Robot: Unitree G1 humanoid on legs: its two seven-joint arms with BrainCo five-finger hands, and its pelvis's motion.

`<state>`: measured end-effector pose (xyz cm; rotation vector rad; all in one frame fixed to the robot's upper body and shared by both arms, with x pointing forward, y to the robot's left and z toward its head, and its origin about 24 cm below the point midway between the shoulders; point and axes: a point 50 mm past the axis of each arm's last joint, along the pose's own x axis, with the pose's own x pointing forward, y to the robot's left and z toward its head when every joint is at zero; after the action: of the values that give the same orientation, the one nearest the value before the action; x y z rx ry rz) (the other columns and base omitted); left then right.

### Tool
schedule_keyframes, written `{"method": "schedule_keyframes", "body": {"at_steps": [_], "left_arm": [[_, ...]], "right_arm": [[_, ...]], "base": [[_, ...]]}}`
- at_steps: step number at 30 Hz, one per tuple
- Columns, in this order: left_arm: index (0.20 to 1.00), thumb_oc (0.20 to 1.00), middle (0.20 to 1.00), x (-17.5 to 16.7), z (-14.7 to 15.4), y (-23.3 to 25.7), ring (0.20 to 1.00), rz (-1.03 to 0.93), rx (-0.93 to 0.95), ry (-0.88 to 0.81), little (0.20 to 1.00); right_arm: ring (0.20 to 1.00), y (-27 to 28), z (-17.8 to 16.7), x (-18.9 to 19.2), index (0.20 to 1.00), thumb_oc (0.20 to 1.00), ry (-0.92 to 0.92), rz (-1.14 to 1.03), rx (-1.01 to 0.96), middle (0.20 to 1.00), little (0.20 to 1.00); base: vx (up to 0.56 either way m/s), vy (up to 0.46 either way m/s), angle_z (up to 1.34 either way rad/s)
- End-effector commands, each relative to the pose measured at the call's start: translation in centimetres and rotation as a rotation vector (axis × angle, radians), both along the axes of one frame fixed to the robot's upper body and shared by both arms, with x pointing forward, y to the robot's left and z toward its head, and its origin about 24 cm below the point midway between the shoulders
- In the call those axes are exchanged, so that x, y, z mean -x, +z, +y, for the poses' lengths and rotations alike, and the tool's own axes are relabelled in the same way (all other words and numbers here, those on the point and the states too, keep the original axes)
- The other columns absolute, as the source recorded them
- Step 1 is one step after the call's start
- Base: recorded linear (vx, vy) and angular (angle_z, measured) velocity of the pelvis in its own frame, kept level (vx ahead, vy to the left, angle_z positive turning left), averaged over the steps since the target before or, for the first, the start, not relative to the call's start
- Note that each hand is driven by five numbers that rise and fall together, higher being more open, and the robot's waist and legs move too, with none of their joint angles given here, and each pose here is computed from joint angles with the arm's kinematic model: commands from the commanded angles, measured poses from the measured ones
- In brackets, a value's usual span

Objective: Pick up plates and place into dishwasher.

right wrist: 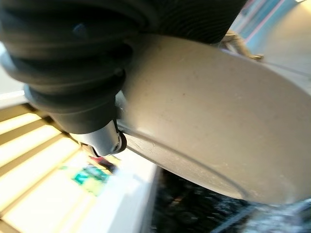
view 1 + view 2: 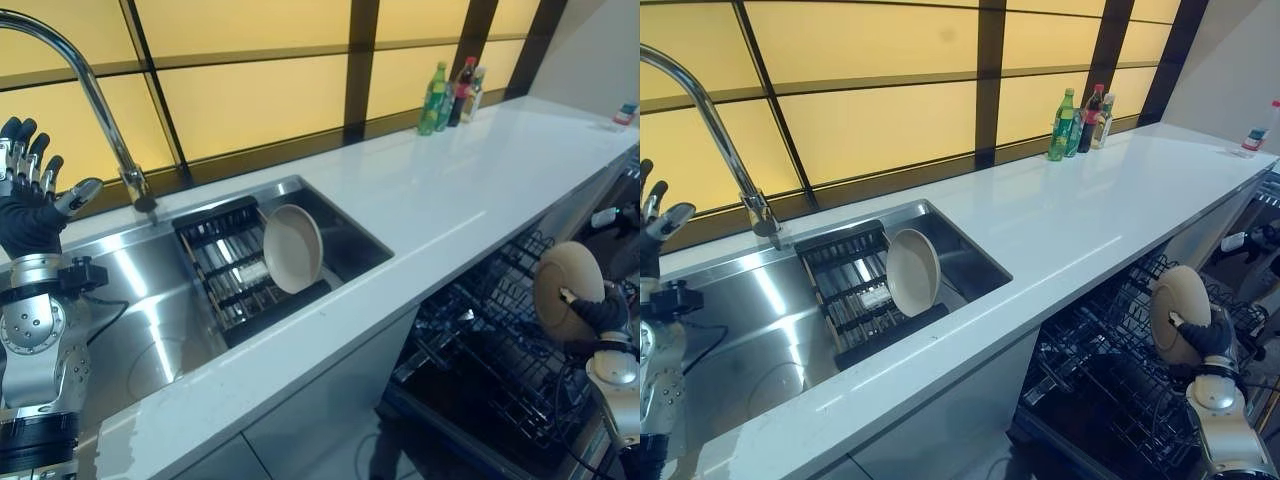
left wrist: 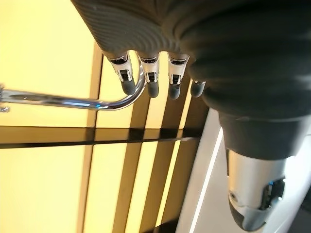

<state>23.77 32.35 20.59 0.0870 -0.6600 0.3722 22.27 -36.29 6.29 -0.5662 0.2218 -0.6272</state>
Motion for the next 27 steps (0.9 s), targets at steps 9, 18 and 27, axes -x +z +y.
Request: {"method": "schedule_keyframes", "body": {"at_steps": [9,18,27], "left_arm": [[1.000,1.000,1.000,-0.8,-0.2,1.3,1.000,0.008,-0.073,0.001,1.000],[1.000,1.000,1.000,-1.3,-0.1,0.8,1.000,0.072,-0.084,0.009,1.000],[1.000,1.000,1.000,-3.1,-0.9,4.6,1.000,-0.015,-0.130,-0.015,1.000]], "right_arm": [[0.200,1.9,-0.6,-2.8,0.200,0.200,0.337,0.124,-0.125,0.200,0.200],[0.200,-1.2,-0.3,-1.8,0.200,0.200,0.525,0.469,-0.089,0.200,0.200],[0.200,-0.1,1.1,-5.1,0.200,0.200,0.569,0.571,0.062,0.200,0.200]], "base": [[0.09,-0.095,-0.01],[0.10,-0.107,0.04],[-0.09,-0.111,0.04]]}}
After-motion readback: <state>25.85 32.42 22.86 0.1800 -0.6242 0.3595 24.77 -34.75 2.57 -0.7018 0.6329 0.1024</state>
